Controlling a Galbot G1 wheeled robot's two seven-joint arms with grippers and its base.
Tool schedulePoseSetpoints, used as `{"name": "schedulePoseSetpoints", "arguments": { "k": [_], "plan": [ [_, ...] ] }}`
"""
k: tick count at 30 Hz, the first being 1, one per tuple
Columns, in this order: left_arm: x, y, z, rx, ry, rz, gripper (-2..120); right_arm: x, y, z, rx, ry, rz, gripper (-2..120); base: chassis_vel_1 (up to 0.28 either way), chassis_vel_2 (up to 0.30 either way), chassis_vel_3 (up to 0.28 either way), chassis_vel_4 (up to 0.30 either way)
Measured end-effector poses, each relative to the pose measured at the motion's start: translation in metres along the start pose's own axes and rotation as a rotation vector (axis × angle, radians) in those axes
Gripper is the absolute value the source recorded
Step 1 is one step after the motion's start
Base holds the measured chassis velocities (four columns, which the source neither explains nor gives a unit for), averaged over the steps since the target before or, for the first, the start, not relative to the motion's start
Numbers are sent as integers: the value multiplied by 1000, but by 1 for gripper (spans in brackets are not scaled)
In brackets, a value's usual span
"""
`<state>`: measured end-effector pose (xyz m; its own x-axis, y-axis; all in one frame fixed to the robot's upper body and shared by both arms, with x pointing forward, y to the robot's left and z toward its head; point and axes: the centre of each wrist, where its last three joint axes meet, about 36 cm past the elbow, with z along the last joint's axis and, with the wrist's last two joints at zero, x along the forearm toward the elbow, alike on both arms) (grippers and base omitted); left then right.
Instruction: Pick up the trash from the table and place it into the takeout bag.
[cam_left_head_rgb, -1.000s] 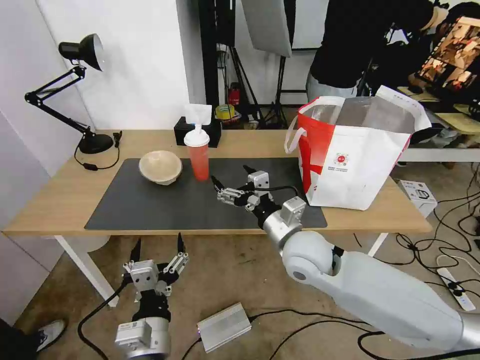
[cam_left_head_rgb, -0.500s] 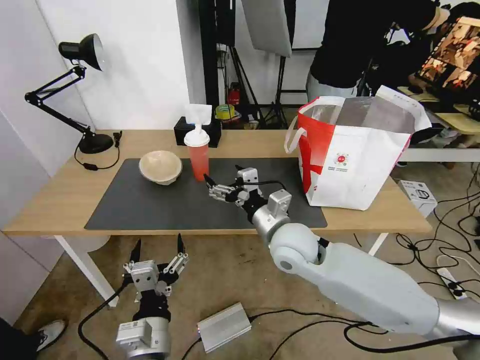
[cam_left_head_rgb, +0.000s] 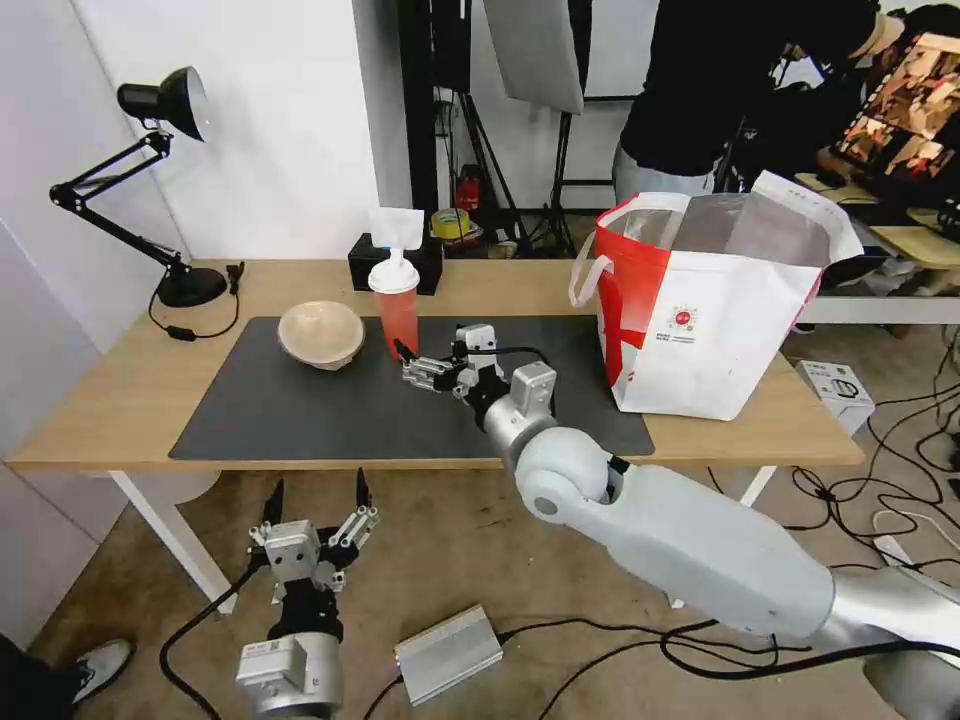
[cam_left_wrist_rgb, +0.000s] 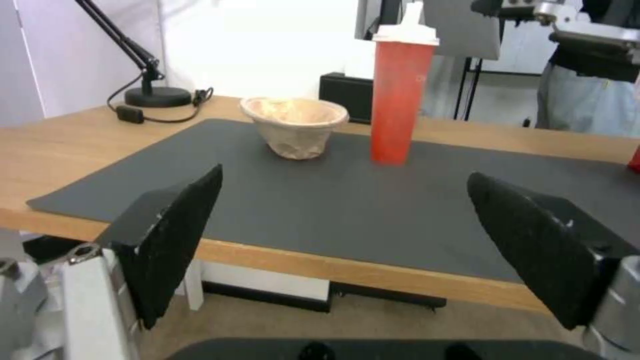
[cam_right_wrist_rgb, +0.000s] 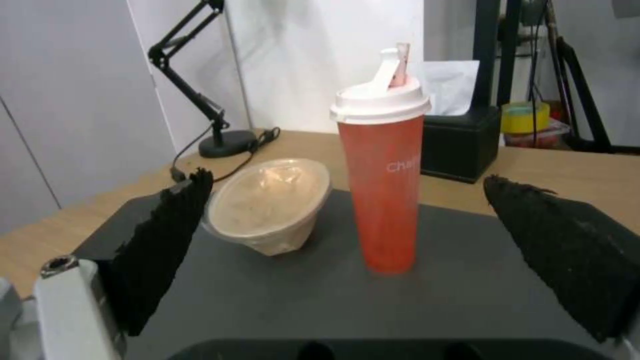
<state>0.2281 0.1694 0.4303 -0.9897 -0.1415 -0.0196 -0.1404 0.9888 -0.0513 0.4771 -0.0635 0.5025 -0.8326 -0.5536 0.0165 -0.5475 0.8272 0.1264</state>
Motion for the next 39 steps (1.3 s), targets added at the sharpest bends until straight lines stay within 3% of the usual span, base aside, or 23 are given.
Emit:
{"name": "schedulePoseSetpoints", "arguments": {
  "k": [39],
  "plan": [
    [0, -1, 1, -8, -1, -3, 100, -79, -6, 13, 23, 34, 69, 100, 0, 0, 0, 0]
  ]
}}
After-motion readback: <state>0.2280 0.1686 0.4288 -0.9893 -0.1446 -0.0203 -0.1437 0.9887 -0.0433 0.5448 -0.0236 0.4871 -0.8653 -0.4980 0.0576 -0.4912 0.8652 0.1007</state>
